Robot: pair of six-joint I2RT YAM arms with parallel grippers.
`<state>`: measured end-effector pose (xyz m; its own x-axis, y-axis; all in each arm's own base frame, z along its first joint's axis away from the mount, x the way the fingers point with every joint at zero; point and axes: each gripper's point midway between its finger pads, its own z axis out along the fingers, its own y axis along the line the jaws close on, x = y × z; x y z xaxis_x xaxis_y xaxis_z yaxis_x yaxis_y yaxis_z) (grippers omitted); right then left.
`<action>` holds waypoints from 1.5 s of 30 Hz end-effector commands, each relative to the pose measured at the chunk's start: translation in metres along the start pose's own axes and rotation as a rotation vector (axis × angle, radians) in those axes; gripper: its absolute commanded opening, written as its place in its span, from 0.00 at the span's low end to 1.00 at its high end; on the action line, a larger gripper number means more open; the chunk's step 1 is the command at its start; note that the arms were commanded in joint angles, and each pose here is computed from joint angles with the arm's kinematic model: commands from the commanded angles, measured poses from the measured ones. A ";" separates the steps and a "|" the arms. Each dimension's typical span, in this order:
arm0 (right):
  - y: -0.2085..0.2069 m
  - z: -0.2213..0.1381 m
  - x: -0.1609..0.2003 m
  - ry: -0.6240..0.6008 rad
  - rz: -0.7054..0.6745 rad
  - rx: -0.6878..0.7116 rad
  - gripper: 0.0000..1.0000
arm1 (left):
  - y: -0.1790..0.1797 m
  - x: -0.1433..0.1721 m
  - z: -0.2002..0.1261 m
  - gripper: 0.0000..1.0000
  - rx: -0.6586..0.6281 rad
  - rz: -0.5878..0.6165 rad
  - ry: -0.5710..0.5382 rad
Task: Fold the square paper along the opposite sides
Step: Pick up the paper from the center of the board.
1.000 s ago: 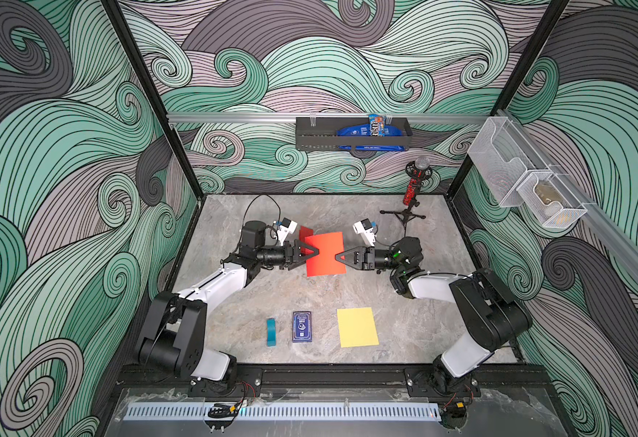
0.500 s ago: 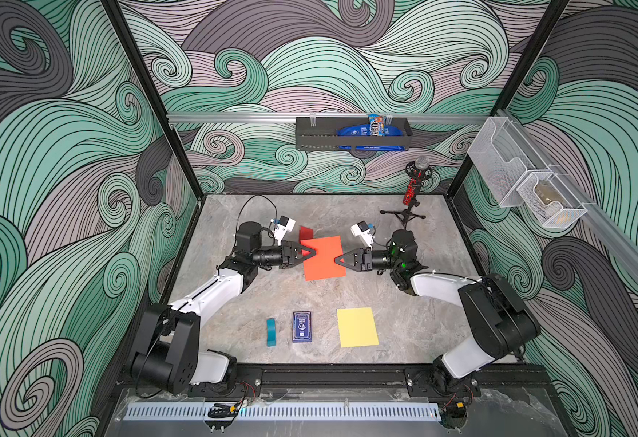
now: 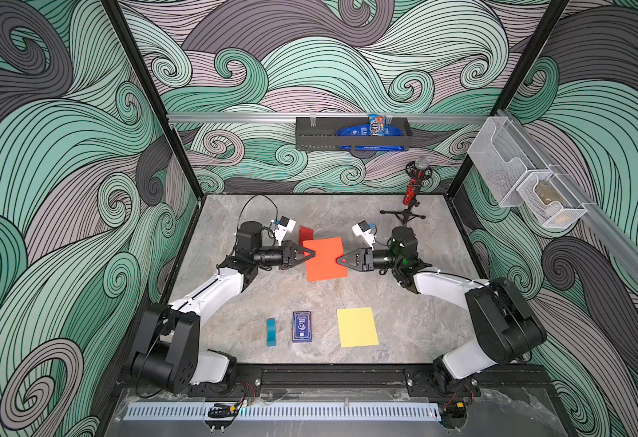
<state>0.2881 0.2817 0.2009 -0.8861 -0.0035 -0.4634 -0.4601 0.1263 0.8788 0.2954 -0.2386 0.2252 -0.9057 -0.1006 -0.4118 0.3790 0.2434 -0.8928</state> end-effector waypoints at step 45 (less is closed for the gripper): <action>0.043 0.000 -0.019 -0.073 -0.100 -0.105 0.42 | -0.011 -0.014 -0.007 0.00 0.068 0.042 -0.021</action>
<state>0.2948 0.2852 0.2331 -0.8445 0.0630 -0.5319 -0.5290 0.0571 0.8467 0.3000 -0.2349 0.2433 -0.8945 -0.1118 -0.4329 0.4113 0.1739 -0.8948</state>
